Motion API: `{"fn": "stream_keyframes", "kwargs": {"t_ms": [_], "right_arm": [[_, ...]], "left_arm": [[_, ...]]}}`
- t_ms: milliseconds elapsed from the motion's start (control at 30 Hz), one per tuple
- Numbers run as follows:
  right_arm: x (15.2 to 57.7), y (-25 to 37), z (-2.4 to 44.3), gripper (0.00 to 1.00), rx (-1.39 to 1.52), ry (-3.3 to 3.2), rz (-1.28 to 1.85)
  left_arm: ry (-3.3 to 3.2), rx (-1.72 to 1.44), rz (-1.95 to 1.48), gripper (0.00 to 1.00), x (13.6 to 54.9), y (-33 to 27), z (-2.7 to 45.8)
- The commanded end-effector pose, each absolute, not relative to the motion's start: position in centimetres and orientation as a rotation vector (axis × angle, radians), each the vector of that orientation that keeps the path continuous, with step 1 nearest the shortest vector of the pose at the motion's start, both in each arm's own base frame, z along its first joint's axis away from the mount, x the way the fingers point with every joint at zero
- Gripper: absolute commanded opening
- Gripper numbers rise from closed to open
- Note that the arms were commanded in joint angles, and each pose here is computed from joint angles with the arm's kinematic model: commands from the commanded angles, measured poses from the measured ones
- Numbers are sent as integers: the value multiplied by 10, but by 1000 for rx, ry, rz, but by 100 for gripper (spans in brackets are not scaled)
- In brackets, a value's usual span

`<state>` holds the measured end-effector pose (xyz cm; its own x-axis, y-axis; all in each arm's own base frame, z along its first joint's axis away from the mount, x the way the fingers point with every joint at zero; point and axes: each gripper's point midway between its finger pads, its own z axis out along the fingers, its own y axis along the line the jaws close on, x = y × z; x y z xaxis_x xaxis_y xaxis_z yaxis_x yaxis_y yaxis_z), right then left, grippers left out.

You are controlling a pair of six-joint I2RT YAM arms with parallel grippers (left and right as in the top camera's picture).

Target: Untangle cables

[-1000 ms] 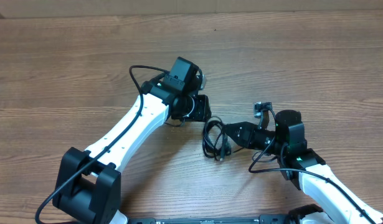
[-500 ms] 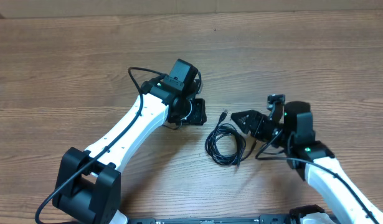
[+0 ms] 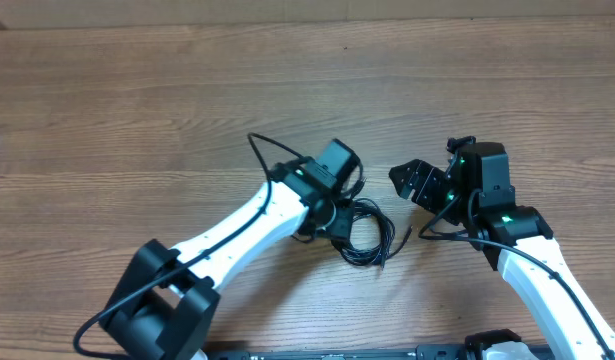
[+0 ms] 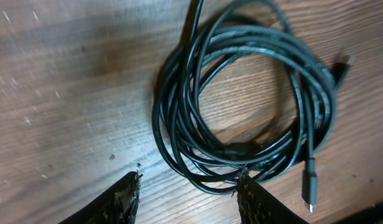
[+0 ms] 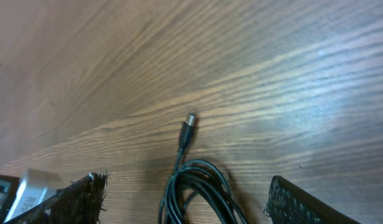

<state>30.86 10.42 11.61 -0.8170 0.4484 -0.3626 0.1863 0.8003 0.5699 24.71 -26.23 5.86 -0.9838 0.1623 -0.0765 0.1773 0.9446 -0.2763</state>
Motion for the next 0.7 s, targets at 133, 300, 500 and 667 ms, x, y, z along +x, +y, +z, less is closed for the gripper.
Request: {"fn": "stream_keyframes", "kwargs": {"t_ms": [133, 300, 500, 667], "right_arm": [[307, 99, 120, 83, 483, 2507, 679], [308, 99, 120, 83, 482, 2504, 681], [298, 99, 113, 83, 496, 2554, 680], [277, 108, 106, 82, 503, 2649, 753]], "left_arm": [[3203, -122, -219, 45, 235, -249, 4], [3232, -122, -171, 18, 233, -246, -12], [3127, -136, -24, 4, 259, -224, -6], [3041, -103, -110, 4, 303, -208, 37]]}}
